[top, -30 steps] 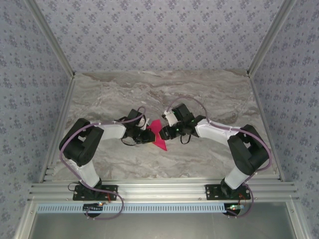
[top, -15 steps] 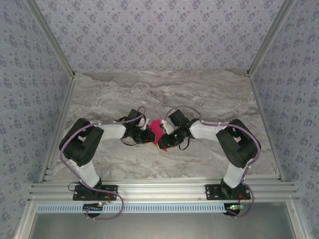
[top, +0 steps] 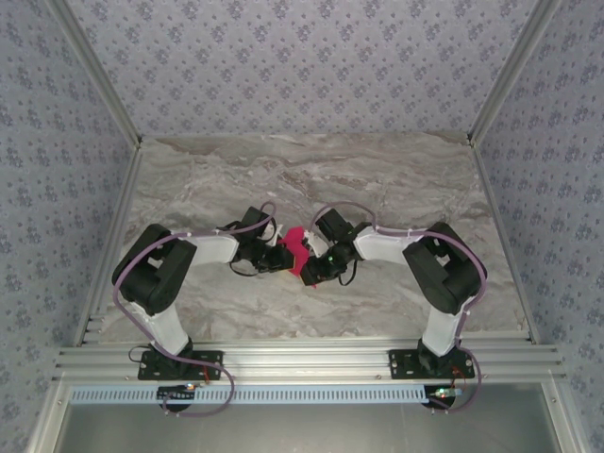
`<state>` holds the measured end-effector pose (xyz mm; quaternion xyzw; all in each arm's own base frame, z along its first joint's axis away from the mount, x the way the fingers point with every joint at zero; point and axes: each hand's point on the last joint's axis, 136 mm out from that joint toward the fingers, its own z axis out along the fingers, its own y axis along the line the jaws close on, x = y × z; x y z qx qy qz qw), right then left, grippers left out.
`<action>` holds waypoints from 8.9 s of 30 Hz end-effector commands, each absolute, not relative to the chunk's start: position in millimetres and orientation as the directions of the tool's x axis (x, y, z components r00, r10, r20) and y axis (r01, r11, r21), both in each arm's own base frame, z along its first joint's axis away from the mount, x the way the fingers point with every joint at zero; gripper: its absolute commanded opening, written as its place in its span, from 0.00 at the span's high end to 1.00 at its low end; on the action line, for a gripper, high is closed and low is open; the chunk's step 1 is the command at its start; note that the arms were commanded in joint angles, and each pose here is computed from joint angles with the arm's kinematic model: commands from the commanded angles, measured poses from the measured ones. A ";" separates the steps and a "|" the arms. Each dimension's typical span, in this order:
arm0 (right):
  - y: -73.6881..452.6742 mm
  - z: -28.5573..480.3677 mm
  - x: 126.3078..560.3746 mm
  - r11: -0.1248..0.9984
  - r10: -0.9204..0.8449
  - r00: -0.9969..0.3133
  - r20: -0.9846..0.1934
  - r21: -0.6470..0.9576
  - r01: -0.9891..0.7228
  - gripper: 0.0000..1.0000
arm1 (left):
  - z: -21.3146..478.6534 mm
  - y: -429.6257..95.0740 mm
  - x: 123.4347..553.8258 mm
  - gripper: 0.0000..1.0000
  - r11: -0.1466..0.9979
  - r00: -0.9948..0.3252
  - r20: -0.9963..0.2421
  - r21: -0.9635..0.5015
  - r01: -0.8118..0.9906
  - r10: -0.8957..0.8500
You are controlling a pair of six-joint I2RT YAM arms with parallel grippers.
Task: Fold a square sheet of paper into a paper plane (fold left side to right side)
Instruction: Third fold the triangle at the center of the table, then fourth fold the wing at the center of the table.
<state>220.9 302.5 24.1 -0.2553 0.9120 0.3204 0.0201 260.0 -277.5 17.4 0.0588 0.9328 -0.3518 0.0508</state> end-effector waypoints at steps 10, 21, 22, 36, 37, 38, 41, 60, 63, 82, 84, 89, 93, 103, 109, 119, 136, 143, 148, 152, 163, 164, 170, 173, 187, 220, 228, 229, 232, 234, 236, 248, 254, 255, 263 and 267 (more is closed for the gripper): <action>274.3 -4.3 211.2 0.769 -0.486 -0.872 -0.062 0.445 -0.460 0.84 | 8.3 -269.9 256.0 0.87 0.778 -0.990 -0.121 -0.614 0.133 0.073; 253.1 -30.9 206.8 0.839 -0.446 -0.894 0.035 0.364 -0.404 0.99 | 58.6 -285.1 247.5 0.84 0.703 -0.969 -0.227 -0.674 0.227 0.096; 252.0 -32.1 207.0 0.843 -0.443 -0.896 0.039 0.359 -0.401 0.99 | 59.3 -286.4 242.6 0.84 0.699 -0.969 -0.225 -0.677 0.229 0.100; 251.3 -33.9 206.7 0.845 -0.439 -0.897 0.047 0.359 -0.395 1.00 | 39.9 -313.8 228.5 0.91 0.661 -0.974 -0.195 -0.716 0.224 0.119; 251.4 -34.3 205.7 0.846 -0.440 -0.897 0.049 0.359 -0.395 1.00 | 38.3 -314.0 229.2 0.91 0.663 -0.974 -0.193 -0.715 0.220 0.116; 251.1 -34.5 205.8 0.846 -0.439 -0.897 0.050 0.359 -0.394 1.00 | 36.0 -313.7 230.1 0.92 0.668 -0.975 -0.191 -0.712 0.216 0.112; 250.8 -34.8 205.6 0.846 -0.441 -0.896 0.051 0.357 -0.396 1.00 | 28.5 -311.5 232.7 0.92 0.687 -0.978 -0.187 -0.698 0.202 0.097; 242.7 -38.7 200.6 0.857 -0.443 -0.893 0.079 0.330 -0.396 1.00 | -0.9 -255.4 254.2 0.94 0.864 -0.975 -0.218 -0.486 0.133 0.027; 241.7 -38.4 200.1 0.858 -0.442 -0.893 0.080 0.329 -0.395 1.00 | 1.1 -239.0 262.6 0.94 0.880 -0.973 -0.230 -0.461 0.119 0.011; 248.0 -33.2 202.2 0.849 -0.439 -0.897 0.061 0.356 -0.391 1.00 | 61.6 -209.4 288.0 0.91 0.828 -0.941 -0.335 -0.541 0.150 -0.049; 250.1 -32.8 202.8 0.847 -0.437 -0.898 0.057 0.362 -0.389 1.00 | 71.4 -229.3 279.9 0.90 0.802 -0.936 -0.350 -0.563 0.201 -0.011; 253.3 -31.9 205.6 0.846 -0.430 -0.902 0.050 0.371 -0.383 1.00 | 67.2 -276.0 260.6 0.90 0.743 -0.945 -0.323 -0.620 0.254 0.054; 256.0 -30.2 207.3 0.844 -0.427 -0.903 0.042 0.377 -0.382 1.00 | 53.0 -300.4 255.4 0.90 0.731 -0.950 -0.292 -0.624 0.276 0.110; 264.4 -17.4 212.8 0.830 -0.418 -0.909 -0.001 0.406 -0.382 1.00 | 15.6 -299.6 257.9 0.90 0.789 -0.961 -0.241 -0.561 0.250 0.133; 260.4 11.5 223.0 0.837 -0.400 -0.915 -0.062 0.382 -0.392 1.00 | -3.8 -284.1 249.1 0.91 0.832 -0.971 -0.202 -0.510 0.217 0.130; 295.3 37.9 208.9 0.764 -0.387 -0.917 -0.095 0.524 -0.376 1.00 | -8.1 -282.5 248.5 0.91 0.838 -0.971 -0.196 -0.501 0.216 0.133; 285.6 9.4 210.3 0.798 -0.346 -0.938 -0.027 0.518 -0.309 1.00 | -10.2 -278.6 249.2 0.92 0.845 -0.971 -0.199 -0.489 0.217 0.134; 285.0 14.4 211.4 0.772 -0.314 -0.949 -0.027 0.575 -0.272 1.00 | -10.8 -277.1 249.8 0.92 0.847 -0.971 -0.198 -0.486 0.215 0.133; 289.7 24.3 214.8 0.752 -0.315 -0.948 -0.050 0.596 -0.281 1.00 | -11.0 -277.8 249.9 0.92 0.847 -0.971 -0.196 -0.487 0.215 0.133; 292.5 27.8 216.0 0.742 -0.316 -0.947 -0.059 0.607 -0.285 1.00 | -10.7 -277.8 250.6 0.92 0.847 -0.971 -0.198 -0.486 0.215 0.132; 294.3 29.7 219.4 0.738 -0.308 -0.949 -0.070 0.613 -0.284 1.00 | -11.1 -277.7 251.1 0.93 0.847 -0.971 -0.197 -0.486 0.216 0.134; 294.4 29.4 219.3 0.736 -0.306 -0.949 -0.069 0.616 -0.282 1.00 | -11.0 -277.9 250.9 0.93 0.847 -0.971 -0.197 -0.486 0.216 0.134; 298.4 34.9 222.0 0.719 -0.301 -0.950 -0.084 0.634 -0.284 1.00 | -11.3 -277.8 251.5 0.93 0.846 -0.971 -0.197 -0.487 0.215 0.134; 295.2 30.4 221.0 0.734 -0.305 -0.950 -0.073 0.618 -0.283 1.00 | -11.0 -278.3 251.1 0.93 0.845 -0.971 -0.197 -0.488 0.216 0.135; 272.9 1.8 218.0 0.809 -0.255 -0.967 0.013 0.551 -0.206 1.00 | -12.2 -276.0 251.6 0.93 0.848 -0.972 -0.194 -0.485 0.211 0.131; 237.5 35.7 226.2 0.830 -0.290 -0.948 -0.131 0.460 -0.317 0.89 | 52.6 -288.9 269.3 0.81 0.756 -0.952 -0.292 -0.604 0.255 0.088; 265.7 62.0 262.0 0.749 -0.321 -0.882 -0.346 0.477 -0.460 0.71 | 91.4 -247.2 276.4 0.54 0.744 -0.945 -0.318 -0.649 0.162 -0.071; 269.2 64.9 265.7 0.737 -0.326 -0.868 -0.375 0.474 -0.482 0.68 | 87.4 -240.7 273.7 0.52 0.747 -0.949 -0.301 -0.651 0.136 -0.090; 277.0 71.0 274.3 0.713 -0.330 -0.837 -0.436 0.466 -0.524 0.62 | 73.7 -232.6 265.7 0.46 0.740 -0.957 -0.252 -0.669 0.067 -0.141; 281.4 74.9 275.9 0.700 -0.339 -0.822 -0.458 0.461 -0.546 0.61 | 69.0 -235.4 262.6 0.45 0.718 -0.961 -0.226 -0.695 0.045 -0.159; 283.7 78.2 274.5 0.695 -0.355 -0.799 -0.485 0.435 -0.573 0.59 | 66.1 -238.8 262.9 0.43 0.696 -0.962 -0.212 -0.717 0.032 -0.174; 302.4 79.1 242.0 0.641 -0.478 -0.635 -0.607 0.254 -0.724 0.48 | 59.6 -257.4 280.2 0.50 0.653 -0.967 -0.185 -0.757 0.027 -0.174; 316.0 68.4 231.3 0.611 -0.532 -0.566 -0.630 0.178 -0.771 0.44 | 67.2 -265.3 287.6 0.61 0.619 -0.967 -0.168 -0.785 0.016 -0.189; 317.7 65.8 230.3 0.607 -0.543 -0.559 -0.627 0.167 -0.777 0.44 | 68.6 -265.9 288.2 0.62 0.614 -0.967 -0.165 -0.789 0.011 -0.193; 322.2 52.5 238.4 0.624 -0.581 -0.540 -0.610 0.092 -0.776 0.45 | 83.7 -271.8 291.9 0.67 0.582 -0.966 -0.154 -0.813 0.006 -0.206; 322.5 49.9 242.4 0.630 -0.588 -0.536 -0.606 0.073 -0.773 0.46 | 85.2 -272.7 292.8 0.67 0.579 -0.967 -0.142 -0.815 -0.005 -0.209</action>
